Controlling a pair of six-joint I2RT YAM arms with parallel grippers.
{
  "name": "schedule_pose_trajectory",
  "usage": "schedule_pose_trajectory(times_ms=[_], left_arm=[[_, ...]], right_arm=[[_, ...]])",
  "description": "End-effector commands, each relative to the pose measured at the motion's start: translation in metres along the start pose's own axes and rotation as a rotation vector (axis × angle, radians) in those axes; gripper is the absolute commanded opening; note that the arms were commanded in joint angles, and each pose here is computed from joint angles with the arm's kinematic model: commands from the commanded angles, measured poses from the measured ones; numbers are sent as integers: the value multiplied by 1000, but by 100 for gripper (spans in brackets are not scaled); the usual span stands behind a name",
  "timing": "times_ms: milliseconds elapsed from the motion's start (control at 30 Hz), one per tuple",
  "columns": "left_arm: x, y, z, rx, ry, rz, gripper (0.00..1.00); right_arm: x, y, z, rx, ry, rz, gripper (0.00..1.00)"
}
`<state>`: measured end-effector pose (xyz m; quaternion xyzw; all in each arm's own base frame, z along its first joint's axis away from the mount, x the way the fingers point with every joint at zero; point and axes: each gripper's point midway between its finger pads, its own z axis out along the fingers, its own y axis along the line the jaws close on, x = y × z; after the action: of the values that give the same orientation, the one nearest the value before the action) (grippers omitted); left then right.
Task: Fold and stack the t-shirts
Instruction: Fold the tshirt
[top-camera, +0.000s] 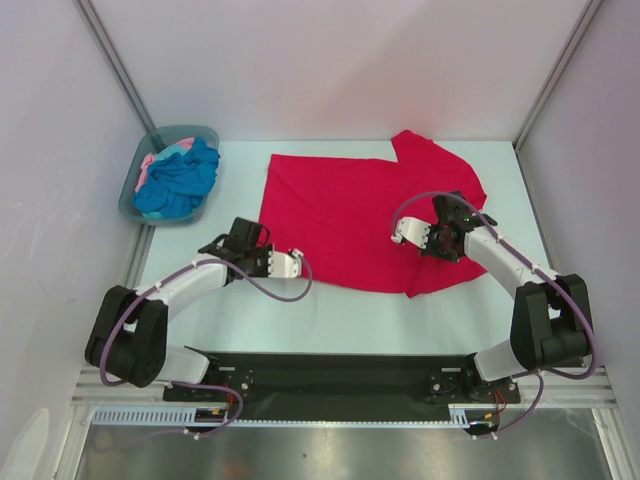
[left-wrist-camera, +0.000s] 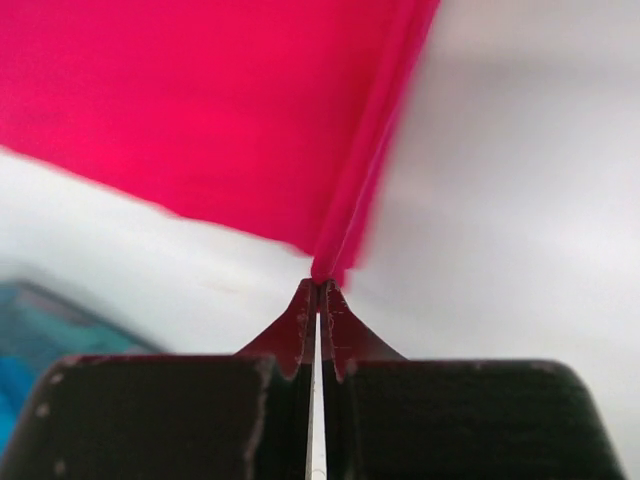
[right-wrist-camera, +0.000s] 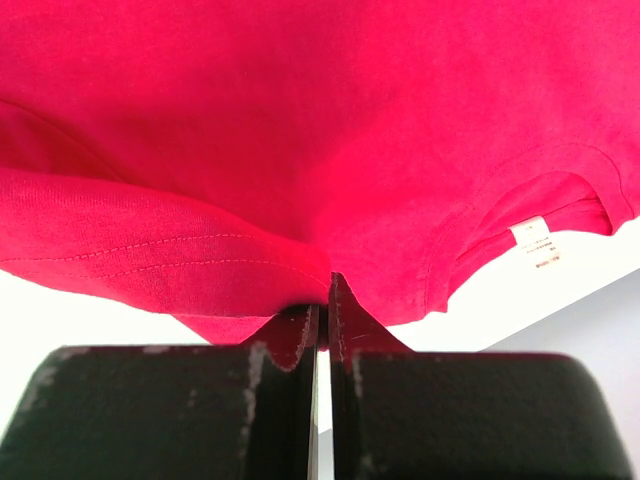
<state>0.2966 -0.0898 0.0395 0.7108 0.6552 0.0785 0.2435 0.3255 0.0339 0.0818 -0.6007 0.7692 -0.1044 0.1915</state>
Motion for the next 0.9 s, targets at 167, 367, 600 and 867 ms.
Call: schedule_pose_trajectory(times_ms=[167, 367, 600, 867], left_arm=[[-31, 94, -49, -254, -97, -35, 0], [-23, 94, -45, -240, -69, -38, 0], [-16, 85, -40, -208, -52, -11, 0], [-11, 85, -29, -178, -34, -10, 0]], right_arm=[[-7, -20, -2, 59, -25, 27, 0], [6, -33, 2, 117, 6, 66, 0], [46, -54, -3, 195, 77, 149, 0], [74, -50, -12, 214, 115, 180, 0]])
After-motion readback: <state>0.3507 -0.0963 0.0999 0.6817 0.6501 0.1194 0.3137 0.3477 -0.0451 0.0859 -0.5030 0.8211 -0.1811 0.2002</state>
